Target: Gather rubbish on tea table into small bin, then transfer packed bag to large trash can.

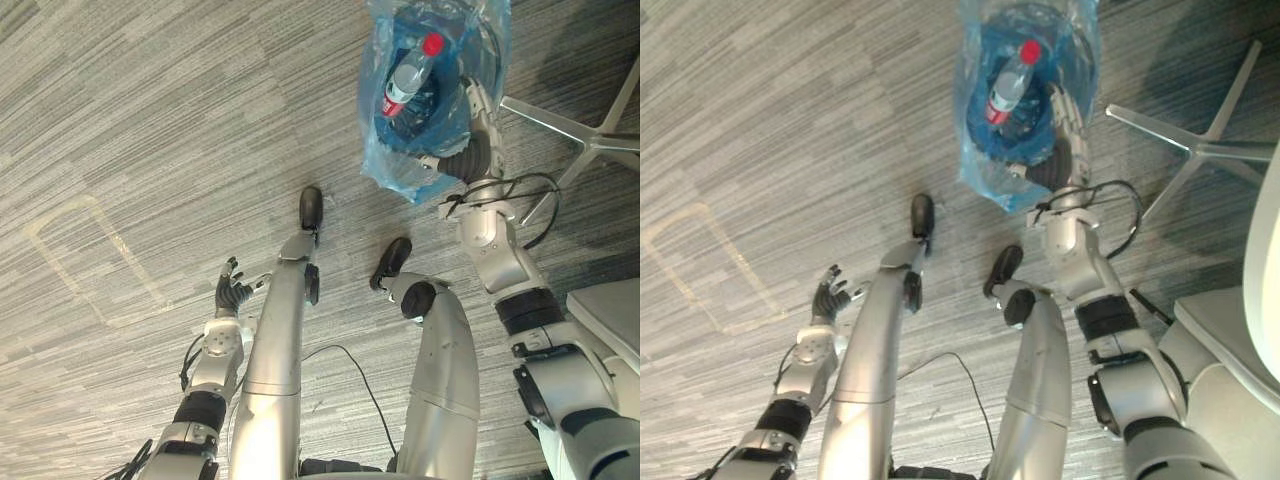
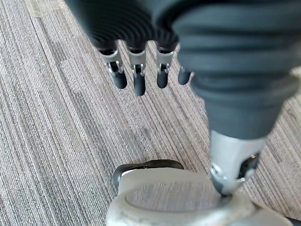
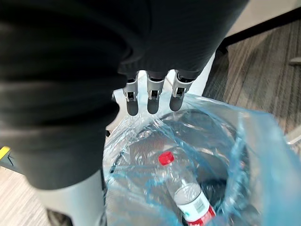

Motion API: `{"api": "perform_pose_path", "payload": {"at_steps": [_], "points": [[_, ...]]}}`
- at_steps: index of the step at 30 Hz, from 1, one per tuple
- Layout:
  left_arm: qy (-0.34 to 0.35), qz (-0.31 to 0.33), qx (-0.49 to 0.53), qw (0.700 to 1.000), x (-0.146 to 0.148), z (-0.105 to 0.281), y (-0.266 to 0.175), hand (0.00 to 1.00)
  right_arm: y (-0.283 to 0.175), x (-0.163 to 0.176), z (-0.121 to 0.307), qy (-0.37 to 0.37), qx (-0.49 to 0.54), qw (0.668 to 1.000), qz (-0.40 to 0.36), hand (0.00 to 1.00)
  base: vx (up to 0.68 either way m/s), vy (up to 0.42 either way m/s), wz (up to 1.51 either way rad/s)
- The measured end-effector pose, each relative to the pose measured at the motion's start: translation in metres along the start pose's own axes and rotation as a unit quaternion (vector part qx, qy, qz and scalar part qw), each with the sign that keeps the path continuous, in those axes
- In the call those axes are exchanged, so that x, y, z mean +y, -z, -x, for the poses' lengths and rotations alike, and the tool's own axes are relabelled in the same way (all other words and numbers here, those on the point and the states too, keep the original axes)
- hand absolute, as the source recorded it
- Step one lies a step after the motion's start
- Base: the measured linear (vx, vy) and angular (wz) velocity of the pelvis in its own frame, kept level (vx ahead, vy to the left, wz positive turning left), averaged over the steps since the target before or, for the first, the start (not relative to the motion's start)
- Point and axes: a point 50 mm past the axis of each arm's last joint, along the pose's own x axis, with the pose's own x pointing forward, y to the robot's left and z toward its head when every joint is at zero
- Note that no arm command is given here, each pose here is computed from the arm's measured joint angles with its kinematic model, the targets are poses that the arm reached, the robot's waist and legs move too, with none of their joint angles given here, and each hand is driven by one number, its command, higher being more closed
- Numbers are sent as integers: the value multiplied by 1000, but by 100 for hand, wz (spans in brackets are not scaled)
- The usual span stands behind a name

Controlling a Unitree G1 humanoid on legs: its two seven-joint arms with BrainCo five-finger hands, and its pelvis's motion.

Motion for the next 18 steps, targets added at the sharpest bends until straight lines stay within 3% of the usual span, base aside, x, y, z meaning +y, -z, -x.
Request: {"api": "perform_pose_path", "payload": {"at_steps": [18], "points": [[-18,-20,3,1000,9,-1,2,0,3,37,26,-104,-21,992,66,0,-50,16,-2]]}}
